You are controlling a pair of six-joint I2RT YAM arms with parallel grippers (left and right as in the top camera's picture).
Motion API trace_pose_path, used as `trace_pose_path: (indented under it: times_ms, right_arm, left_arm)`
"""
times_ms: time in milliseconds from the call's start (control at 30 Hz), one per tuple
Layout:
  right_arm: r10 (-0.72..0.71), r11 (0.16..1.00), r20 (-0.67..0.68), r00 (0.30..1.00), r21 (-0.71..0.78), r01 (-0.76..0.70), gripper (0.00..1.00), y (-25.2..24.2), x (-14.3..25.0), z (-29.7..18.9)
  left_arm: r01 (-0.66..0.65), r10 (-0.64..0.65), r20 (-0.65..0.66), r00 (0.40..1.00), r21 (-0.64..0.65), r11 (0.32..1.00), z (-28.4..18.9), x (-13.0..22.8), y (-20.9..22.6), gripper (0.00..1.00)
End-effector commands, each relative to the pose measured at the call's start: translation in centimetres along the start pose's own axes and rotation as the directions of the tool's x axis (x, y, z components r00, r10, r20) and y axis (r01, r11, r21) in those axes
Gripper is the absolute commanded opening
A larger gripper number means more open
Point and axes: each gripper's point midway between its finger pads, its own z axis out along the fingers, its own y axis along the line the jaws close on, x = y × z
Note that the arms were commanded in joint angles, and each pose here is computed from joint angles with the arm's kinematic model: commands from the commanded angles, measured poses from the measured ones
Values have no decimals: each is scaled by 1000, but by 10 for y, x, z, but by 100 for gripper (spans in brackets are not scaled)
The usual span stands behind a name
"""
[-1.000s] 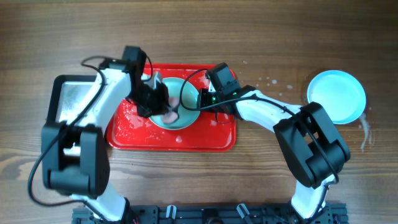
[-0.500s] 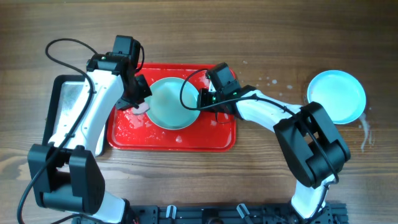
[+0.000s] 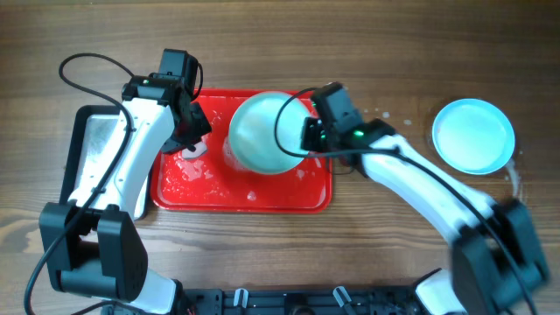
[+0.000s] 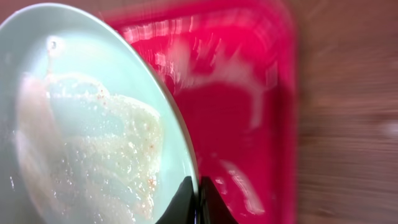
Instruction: Clean dirty plates on tray and stack at the side
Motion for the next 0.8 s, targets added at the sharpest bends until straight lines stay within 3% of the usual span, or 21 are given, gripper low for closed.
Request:
trace_pose_path:
  times_ms: [0, 67, 200, 500, 767]
  right_arm:
    - [6, 992, 229, 973, 120, -34, 4, -26, -39, -66]
    - [87, 978, 318, 944, 153, -142, 4, -51, -46, -112]
    - [179, 945, 392, 902, 186, -268, 5, -99, -52, -157]
    - [399, 792, 449, 799, 270, -547, 4, -209, -52, -189]
    - [277, 860, 425, 862, 290, -420, 4, -215, -63, -193]
  left_arm:
    - [19, -19, 36, 999, 2, 1000, -8, -7, 1, 4]
    - [19, -19, 36, 999, 2, 1000, -8, -7, 1, 4]
    - [19, -19, 35, 999, 3, 1000, -8, -6, 1, 4]
    - [19, -19, 31, 999, 8, 1000, -8, -6, 0, 4]
    - [21, -22, 49, 999, 22, 1000, -8, -10, -3, 4]
